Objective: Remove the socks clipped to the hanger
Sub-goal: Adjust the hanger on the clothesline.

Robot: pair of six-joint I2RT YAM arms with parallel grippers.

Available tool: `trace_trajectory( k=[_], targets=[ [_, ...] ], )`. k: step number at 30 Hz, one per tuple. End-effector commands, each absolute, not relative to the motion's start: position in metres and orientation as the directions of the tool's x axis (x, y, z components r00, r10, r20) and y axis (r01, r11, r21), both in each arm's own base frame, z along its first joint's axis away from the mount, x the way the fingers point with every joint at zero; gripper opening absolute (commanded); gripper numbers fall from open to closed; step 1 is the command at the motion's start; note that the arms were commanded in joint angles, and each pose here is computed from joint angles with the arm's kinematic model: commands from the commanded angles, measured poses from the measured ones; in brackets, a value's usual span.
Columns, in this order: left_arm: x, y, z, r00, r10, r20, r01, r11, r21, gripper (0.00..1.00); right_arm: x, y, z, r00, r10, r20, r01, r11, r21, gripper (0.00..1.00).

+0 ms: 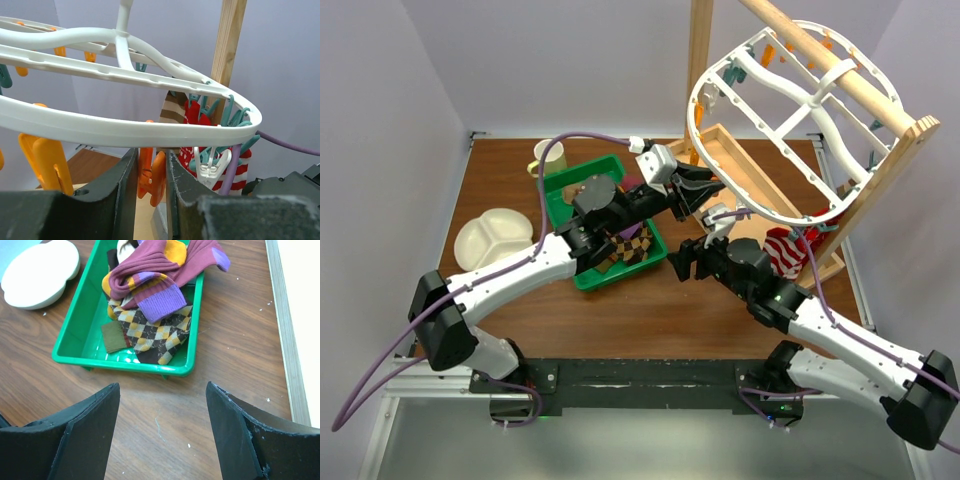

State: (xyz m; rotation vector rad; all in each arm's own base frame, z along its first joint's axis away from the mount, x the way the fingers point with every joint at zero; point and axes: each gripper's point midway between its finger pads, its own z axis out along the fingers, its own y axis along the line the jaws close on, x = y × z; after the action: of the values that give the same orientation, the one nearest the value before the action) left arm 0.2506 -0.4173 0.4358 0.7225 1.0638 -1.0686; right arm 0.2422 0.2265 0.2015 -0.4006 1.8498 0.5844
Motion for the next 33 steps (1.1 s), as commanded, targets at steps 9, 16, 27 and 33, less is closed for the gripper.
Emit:
trace_trajectory(
  k=[9,16,27,33],
  targets=[
    [0.263,-0.415,0.470,0.139,-0.406,-0.903,0.916,0.399,-0.038,0.10,0.245,0.235,0.215,-0.333,-0.037,-0.942,-0.563,0.809,0.167,0.74],
    [0.272,-0.416,0.474,0.140,-0.402,-0.905,0.901,0.430,-0.052,0.05,0.250,0.227,0.201,-0.371,-0.055,-0.927,-0.511,0.845,0.154,0.74],
    [0.290,-0.419,0.470,0.116,-0.388,-0.914,0.874,0.476,-0.091,0.02,0.252,0.212,0.201,-0.377,-0.041,-0.925,-0.448,0.882,0.144,0.74],
    [0.308,-0.419,0.464,0.073,-0.385,-0.920,0.853,0.503,-0.143,0.01,0.251,0.210,0.223,-0.305,0.000,-0.952,-0.464,0.874,0.148,0.74]
  ],
)
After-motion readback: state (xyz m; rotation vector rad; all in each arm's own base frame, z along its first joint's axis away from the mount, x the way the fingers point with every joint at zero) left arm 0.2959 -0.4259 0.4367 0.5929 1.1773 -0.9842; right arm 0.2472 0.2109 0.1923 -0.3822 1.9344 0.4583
